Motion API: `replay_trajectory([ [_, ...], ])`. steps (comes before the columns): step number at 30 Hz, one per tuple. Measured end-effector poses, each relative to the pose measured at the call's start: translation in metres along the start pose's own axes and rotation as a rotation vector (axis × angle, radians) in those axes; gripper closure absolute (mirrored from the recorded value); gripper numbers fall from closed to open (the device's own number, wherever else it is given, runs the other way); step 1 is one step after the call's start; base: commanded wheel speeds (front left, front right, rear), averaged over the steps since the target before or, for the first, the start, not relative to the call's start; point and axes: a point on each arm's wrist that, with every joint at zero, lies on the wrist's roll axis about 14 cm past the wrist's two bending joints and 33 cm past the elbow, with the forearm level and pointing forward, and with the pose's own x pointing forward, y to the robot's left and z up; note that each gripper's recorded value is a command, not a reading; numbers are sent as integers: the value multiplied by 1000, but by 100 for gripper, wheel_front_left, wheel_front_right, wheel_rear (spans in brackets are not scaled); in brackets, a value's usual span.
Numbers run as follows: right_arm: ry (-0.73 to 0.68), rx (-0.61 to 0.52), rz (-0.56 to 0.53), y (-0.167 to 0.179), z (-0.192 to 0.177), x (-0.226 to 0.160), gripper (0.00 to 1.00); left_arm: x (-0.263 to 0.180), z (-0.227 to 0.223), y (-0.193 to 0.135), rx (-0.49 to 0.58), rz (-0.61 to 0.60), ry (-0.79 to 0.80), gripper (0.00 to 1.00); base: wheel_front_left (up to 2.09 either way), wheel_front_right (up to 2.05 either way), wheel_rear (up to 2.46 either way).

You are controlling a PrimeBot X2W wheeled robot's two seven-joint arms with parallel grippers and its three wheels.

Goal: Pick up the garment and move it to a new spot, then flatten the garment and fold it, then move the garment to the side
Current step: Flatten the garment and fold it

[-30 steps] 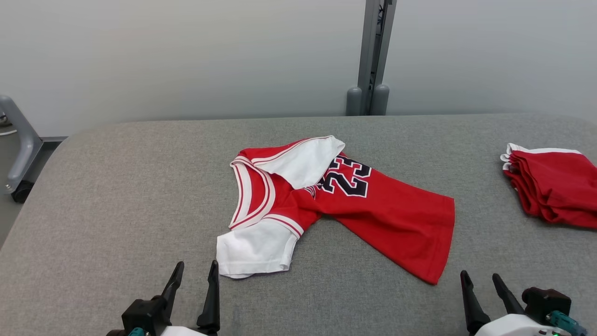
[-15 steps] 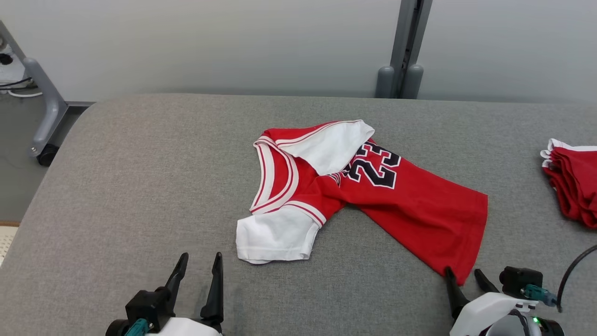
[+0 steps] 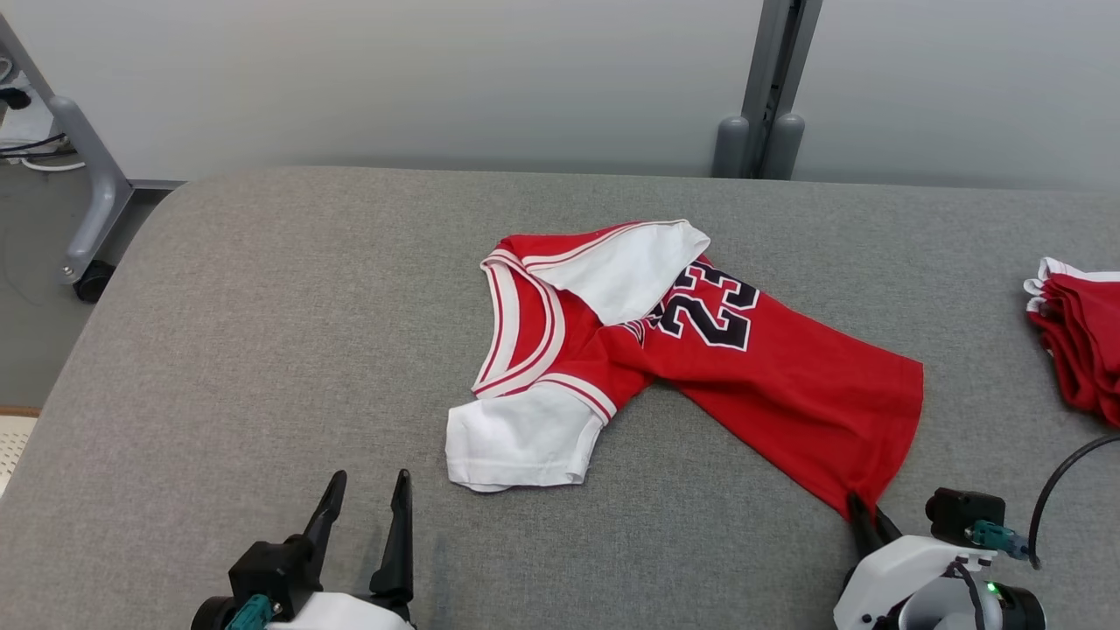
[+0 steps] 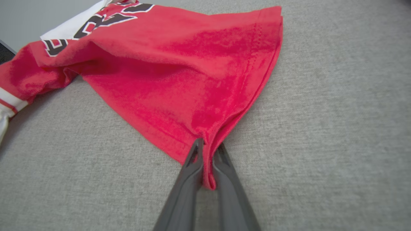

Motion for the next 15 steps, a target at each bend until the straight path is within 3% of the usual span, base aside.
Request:
replay_trajectory([
  [1, -15, 13, -11, -3, 3, 0, 100, 1, -3, -3, -1, -14, 9, 0, 0, 0, 0],
  [15, -191, 53, -211, -69, 45, -19, 100, 11, -42, -36, -53, -148, 158, 0, 0, 0, 0],
])
